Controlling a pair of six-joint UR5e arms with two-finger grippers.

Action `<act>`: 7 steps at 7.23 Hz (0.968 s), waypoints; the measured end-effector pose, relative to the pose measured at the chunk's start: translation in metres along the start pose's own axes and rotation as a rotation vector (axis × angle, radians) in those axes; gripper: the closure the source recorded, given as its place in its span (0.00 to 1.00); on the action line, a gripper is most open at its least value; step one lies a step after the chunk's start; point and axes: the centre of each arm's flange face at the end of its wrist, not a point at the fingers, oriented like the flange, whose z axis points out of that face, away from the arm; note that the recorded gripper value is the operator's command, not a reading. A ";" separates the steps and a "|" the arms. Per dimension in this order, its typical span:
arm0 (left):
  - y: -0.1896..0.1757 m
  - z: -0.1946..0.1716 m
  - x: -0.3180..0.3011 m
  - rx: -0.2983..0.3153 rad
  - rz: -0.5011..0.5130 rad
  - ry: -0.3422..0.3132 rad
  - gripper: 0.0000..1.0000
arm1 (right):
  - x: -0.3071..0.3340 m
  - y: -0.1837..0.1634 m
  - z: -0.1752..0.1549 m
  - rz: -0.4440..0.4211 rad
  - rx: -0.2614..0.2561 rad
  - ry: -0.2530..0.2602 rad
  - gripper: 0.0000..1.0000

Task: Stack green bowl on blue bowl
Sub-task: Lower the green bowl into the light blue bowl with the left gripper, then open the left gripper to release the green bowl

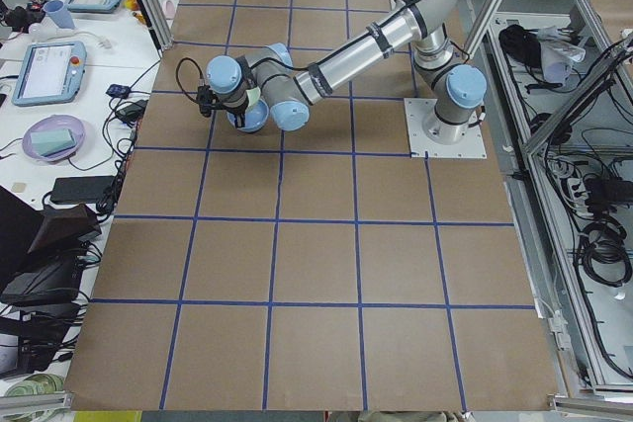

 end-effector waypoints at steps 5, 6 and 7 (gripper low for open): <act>0.005 0.009 0.003 -0.016 0.004 0.001 0.00 | 0.000 0.000 0.000 0.000 0.000 0.000 0.00; 0.005 0.009 0.003 -0.017 0.002 0.002 0.00 | 0.000 0.000 0.000 0.000 0.000 0.000 0.00; 0.006 0.009 0.003 -0.018 0.001 0.002 0.00 | 0.000 0.000 0.000 0.000 0.000 0.000 0.00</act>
